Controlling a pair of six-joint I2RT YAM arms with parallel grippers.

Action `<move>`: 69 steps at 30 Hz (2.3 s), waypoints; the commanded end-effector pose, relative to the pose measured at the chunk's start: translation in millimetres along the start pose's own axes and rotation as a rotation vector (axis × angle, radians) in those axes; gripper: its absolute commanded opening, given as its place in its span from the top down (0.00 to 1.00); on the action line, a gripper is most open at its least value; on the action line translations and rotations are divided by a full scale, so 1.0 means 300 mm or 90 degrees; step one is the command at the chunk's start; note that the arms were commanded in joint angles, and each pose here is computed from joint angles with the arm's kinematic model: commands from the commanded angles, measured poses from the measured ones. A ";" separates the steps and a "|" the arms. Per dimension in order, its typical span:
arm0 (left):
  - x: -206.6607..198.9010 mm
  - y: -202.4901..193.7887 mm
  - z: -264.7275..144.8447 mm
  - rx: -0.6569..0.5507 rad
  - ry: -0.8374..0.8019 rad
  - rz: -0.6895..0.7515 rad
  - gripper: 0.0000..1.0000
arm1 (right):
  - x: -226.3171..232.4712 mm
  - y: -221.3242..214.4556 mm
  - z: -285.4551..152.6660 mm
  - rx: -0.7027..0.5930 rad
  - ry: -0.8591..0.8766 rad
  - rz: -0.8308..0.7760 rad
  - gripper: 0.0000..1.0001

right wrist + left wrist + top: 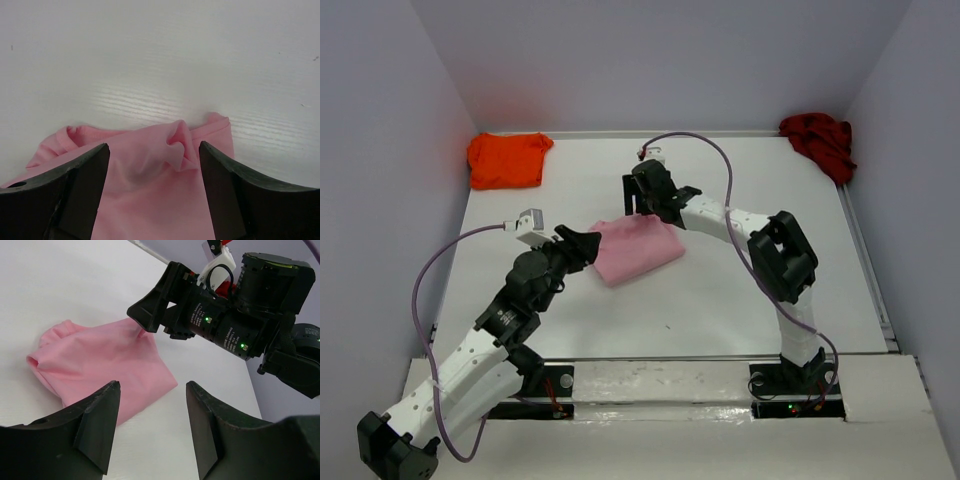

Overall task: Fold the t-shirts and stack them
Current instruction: Fold the tshirt

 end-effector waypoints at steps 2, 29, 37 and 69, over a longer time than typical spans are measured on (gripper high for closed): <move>0.010 0.010 -0.006 -0.023 -0.001 0.015 0.34 | 0.004 0.106 -0.165 -0.040 0.060 0.019 0.21; 0.017 0.018 0.072 -0.023 0.052 0.075 0.01 | 0.066 -0.117 -0.005 0.071 0.137 0.025 0.14; 0.046 -0.057 0.100 0.007 0.048 0.058 0.02 | 0.016 -0.230 0.107 0.109 0.110 0.034 0.15; 0.259 -0.325 0.587 0.267 0.080 0.042 0.12 | -0.097 -0.294 -0.042 0.093 0.074 0.046 0.16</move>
Point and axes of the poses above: each gripper's point midway between its finger pads, its own z axis out along the fingers, its own x axis along the line the jaws close on, y = z × x, the point moved 7 cm from there along -z, back along the fingers, and after that the axes turned 5 degrees about z, right-handed, at the moved point
